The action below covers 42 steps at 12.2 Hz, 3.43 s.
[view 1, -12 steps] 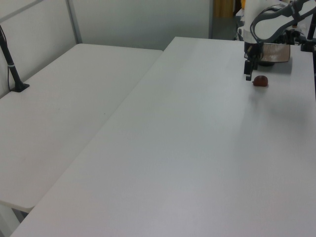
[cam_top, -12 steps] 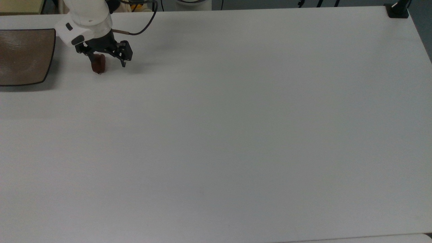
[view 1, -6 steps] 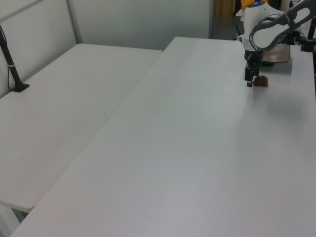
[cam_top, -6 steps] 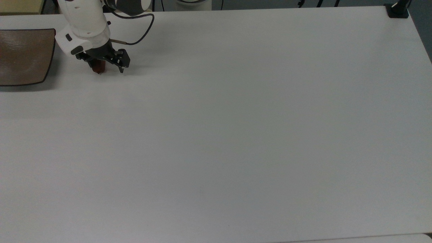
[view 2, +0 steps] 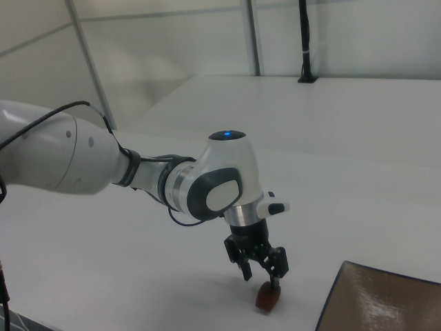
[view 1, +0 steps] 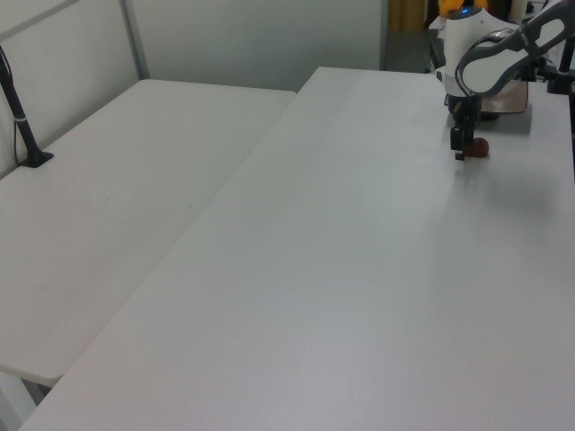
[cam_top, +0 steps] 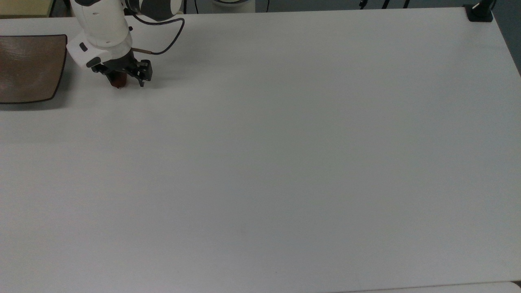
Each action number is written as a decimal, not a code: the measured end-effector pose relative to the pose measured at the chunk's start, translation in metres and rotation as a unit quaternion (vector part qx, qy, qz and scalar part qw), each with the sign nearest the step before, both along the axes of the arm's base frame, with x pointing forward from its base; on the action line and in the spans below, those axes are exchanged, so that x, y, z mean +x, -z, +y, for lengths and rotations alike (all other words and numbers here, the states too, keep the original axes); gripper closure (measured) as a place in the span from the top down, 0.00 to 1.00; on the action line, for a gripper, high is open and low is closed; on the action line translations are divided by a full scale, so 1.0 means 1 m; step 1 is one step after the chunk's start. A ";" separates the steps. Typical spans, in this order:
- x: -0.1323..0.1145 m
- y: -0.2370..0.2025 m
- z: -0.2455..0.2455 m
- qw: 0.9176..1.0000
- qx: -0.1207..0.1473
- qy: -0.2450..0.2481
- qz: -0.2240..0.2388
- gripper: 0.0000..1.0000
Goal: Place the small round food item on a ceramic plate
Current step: 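Lower the gripper and close it around the red food item, then lift the red food item and carry it over the brown plate, then lower the item onto the plate and open the gripper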
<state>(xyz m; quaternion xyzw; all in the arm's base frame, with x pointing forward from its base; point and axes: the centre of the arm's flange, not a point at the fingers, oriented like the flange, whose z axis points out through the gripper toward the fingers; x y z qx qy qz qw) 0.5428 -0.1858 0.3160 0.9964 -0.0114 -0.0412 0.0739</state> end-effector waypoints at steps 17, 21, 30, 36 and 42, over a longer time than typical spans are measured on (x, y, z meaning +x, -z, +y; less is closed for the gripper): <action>-0.001 -0.025 -0.022 1.000 -0.010 -0.023 -0.016 0.10; 0.006 -0.048 -0.027 0.999 -0.017 -0.020 -0.038 0.10; -0.015 -0.106 -0.126 0.994 -0.057 -0.068 -0.057 0.10; -0.001 -0.063 -0.172 0.990 -0.094 -0.093 -0.045 0.10; -0.010 -0.065 -0.211 0.987 -0.115 -0.097 -0.051 0.10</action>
